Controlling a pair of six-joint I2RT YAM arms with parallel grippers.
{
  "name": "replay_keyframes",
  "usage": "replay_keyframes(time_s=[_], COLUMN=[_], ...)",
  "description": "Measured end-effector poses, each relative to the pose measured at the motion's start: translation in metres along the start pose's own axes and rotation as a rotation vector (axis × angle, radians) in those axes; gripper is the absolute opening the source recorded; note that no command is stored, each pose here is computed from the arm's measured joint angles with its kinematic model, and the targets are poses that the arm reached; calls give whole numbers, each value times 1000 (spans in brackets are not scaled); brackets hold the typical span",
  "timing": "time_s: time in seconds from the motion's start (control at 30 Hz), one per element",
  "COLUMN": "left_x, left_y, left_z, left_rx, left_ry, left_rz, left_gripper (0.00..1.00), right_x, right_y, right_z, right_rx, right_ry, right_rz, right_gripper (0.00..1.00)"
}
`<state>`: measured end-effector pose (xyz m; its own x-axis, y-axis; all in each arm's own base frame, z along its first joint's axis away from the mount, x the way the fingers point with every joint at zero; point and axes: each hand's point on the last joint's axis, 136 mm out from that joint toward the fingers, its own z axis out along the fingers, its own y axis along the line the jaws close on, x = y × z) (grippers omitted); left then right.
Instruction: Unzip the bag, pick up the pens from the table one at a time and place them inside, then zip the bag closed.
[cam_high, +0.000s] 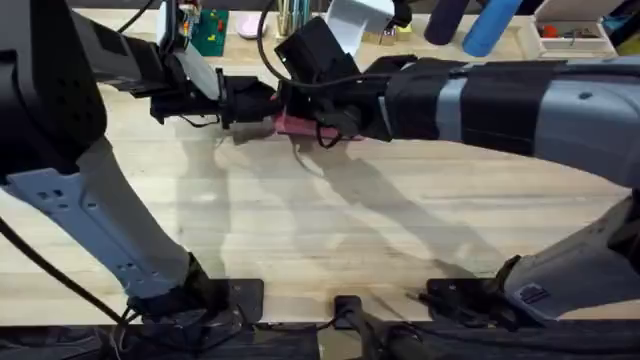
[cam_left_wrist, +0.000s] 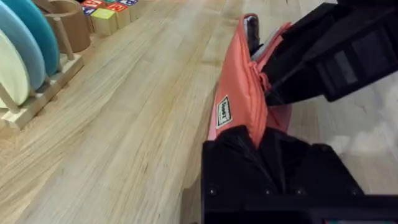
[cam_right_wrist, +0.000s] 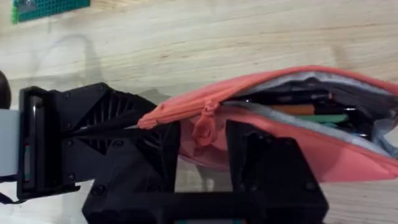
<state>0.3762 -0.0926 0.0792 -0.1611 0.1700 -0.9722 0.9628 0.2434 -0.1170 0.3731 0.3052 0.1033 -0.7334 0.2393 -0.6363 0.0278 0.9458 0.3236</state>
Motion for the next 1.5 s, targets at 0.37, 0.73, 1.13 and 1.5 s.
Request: replay_keyframes(time_s=[0.37,0.73,1.13,1.5], left_x=[0,0,0,0], left_y=[0,0,0,0], left_z=[0,0,0,0], left_rx=[0,-1,-1,-1], left_ry=[0,0,0,-1], left_rz=[0,1,0,0], left_gripper=[42,42,42,42], right_x=[1,0,-4,-13], right_y=[-8,-12,-11,-19], right_z=[6,7,4,-1], right_rx=[33,44,39,53], right_ry=[-4,-7,-10,-11], right_rz=[8,13,-80,-140], right_gripper=[244,37,31,31])
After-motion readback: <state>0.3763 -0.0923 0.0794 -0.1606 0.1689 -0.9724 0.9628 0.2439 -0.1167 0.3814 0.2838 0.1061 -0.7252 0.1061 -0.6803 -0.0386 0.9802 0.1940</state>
